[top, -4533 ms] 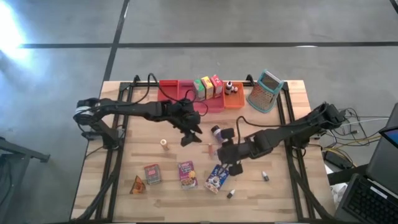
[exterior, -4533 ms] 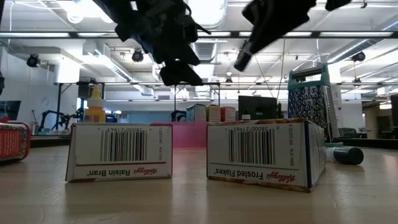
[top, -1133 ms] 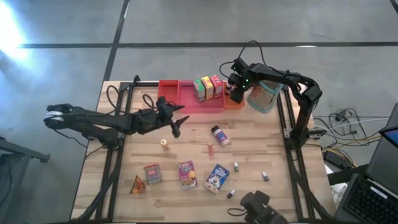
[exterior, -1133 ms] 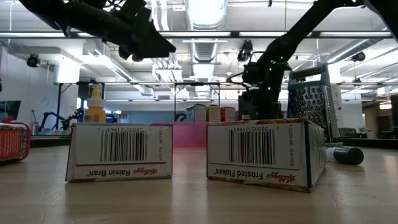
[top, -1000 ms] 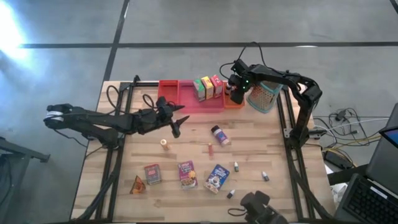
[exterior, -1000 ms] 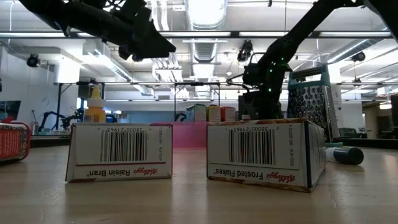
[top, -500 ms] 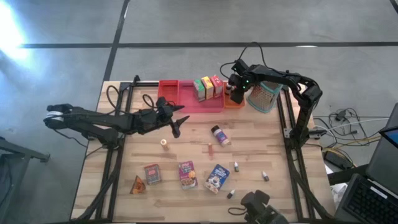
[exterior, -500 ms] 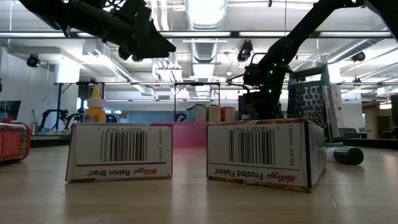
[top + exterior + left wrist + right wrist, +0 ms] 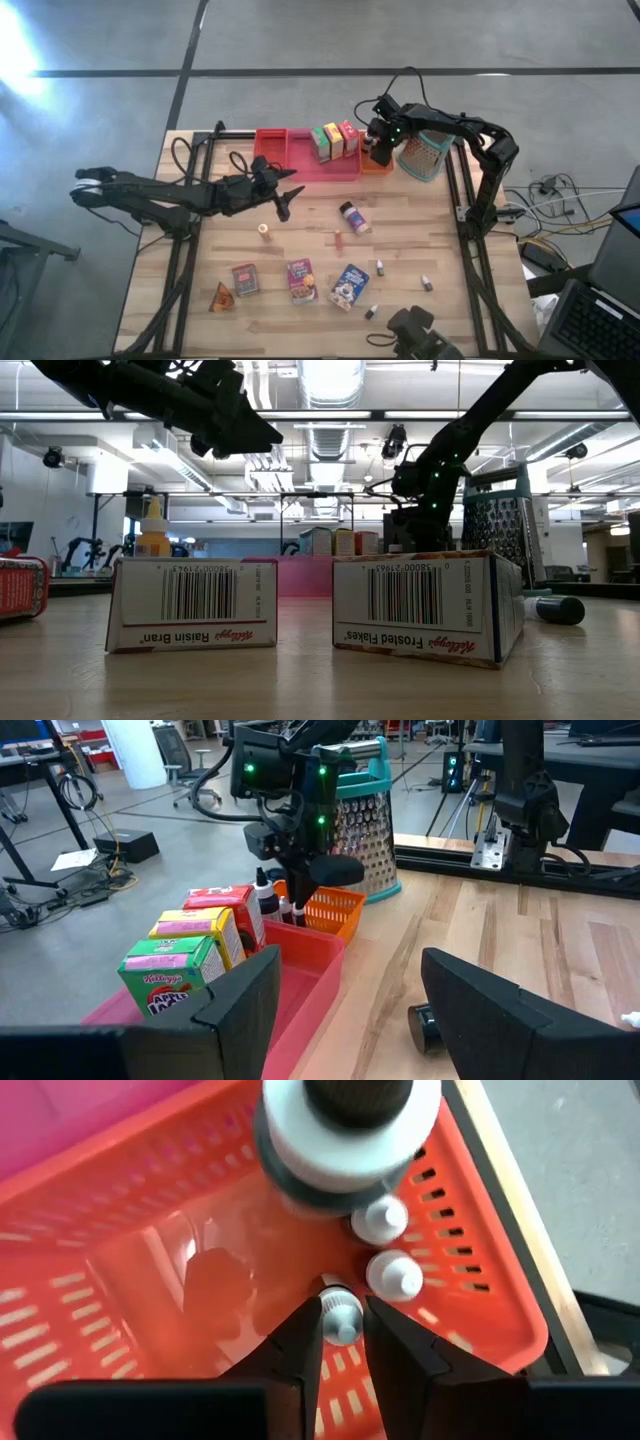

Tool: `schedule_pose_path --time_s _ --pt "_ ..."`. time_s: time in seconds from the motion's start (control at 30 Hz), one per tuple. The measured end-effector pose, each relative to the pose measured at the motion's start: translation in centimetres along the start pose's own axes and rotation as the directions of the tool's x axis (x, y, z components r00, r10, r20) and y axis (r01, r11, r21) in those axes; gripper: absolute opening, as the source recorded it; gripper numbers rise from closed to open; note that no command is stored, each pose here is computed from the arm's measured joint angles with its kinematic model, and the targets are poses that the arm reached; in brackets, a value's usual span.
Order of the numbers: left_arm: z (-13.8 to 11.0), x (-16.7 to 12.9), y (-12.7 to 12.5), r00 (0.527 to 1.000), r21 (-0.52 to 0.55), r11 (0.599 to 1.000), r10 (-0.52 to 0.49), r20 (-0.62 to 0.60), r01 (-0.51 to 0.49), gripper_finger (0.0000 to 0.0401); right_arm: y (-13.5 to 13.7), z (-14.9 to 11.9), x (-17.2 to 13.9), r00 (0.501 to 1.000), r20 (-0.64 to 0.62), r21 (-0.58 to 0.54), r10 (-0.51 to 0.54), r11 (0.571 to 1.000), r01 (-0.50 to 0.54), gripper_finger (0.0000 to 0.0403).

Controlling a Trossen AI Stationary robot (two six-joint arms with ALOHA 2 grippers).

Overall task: Pick & Place Kitchen Items
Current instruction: Put the red food coloring bottle into the orange bin

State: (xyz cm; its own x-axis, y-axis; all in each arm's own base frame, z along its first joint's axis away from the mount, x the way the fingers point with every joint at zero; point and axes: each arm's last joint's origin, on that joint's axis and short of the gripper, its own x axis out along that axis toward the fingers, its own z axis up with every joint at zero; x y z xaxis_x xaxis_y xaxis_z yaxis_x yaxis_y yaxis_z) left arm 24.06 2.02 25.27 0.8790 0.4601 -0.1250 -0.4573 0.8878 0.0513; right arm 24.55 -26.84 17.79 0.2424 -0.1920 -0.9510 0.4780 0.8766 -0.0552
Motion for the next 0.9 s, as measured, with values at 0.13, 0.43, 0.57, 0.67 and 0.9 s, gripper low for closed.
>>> schedule_pose_path --time_s 0.13,0.43,0.57,0.67,0.9 --pt "0.0 0.0 0.0 1.0 0.0 1.0 0.0 0.0 0.0 0.0248 0.0 -0.1 -0.6 1.0 -0.016 -0.004 0.006 1.0 -0.006 0.0073" --pt "0.0 0.0 0.0 1.0 0.0 1.0 0.001 0.0 -0.001 0.0248 0.1 0.3 -2.8 0.999 0.047 -0.011 -0.014 1.0 0.014 0.0108" --pt "0.0 0.0 0.0 1.0 0.0 1.0 0.0 0.0 0.0 0.0248 0.1 0.2 -2.8 0.999 0.034 -0.01 -0.008 1.0 0.009 0.0118" --pt "0.0 0.0 0.0 1.0 0.0 1.0 0.0 0.0 0.0 0.0248 0.2 0.2 -2.8 0.999 0.034 -0.008 -0.008 1.0 0.008 0.0124" --pt "0.0 0.0 0.0 1.0 -0.001 1.0 0.0 0.0 0.0 0.0248 0.5 0.2 -2.8 0.999 0.04 -0.013 0.032 0.999 -0.031 0.0126"
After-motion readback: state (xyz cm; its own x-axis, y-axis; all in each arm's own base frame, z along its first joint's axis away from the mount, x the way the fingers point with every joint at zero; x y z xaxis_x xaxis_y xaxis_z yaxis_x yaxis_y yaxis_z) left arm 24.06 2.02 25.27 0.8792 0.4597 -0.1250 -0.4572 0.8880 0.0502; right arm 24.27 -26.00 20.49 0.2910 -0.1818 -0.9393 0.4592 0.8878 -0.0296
